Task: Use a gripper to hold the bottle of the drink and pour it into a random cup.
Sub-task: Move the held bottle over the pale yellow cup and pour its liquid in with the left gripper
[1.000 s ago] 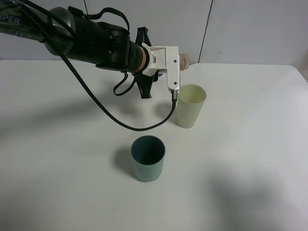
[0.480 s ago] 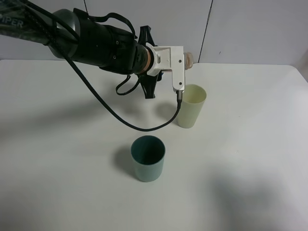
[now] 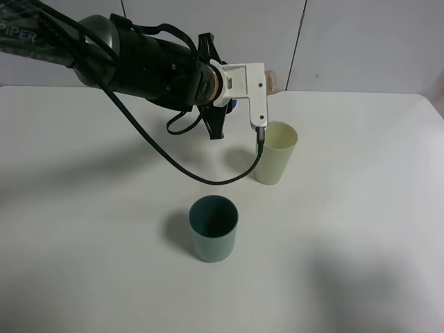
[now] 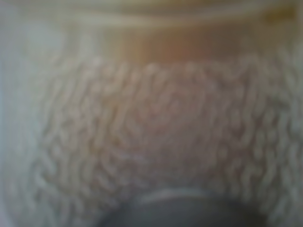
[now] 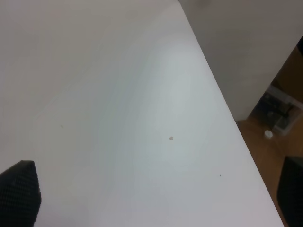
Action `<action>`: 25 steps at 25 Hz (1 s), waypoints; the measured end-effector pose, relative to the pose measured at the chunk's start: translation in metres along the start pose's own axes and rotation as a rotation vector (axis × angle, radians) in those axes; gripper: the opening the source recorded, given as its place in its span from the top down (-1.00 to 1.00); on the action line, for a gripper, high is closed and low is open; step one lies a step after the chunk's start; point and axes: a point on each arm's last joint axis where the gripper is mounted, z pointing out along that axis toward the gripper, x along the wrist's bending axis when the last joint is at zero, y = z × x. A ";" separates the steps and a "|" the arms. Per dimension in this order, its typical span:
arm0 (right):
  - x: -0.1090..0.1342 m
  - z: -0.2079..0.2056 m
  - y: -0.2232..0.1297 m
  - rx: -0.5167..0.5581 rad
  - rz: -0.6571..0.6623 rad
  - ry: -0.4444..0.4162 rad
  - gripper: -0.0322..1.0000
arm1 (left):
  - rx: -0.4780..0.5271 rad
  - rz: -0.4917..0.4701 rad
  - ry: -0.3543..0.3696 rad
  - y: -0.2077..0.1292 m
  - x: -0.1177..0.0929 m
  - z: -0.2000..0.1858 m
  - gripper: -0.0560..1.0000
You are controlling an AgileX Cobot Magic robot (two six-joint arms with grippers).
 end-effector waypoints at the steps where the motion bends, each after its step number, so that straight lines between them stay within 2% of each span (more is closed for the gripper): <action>1: 0.000 0.000 0.000 0.000 0.000 0.000 -1.00 | 0.001 0.007 0.004 0.001 0.000 0.000 0.26; 25: -0.003 0.000 0.000 -0.005 -0.016 -0.029 -1.00 | -0.029 0.067 -0.010 0.019 -0.017 -0.003 0.26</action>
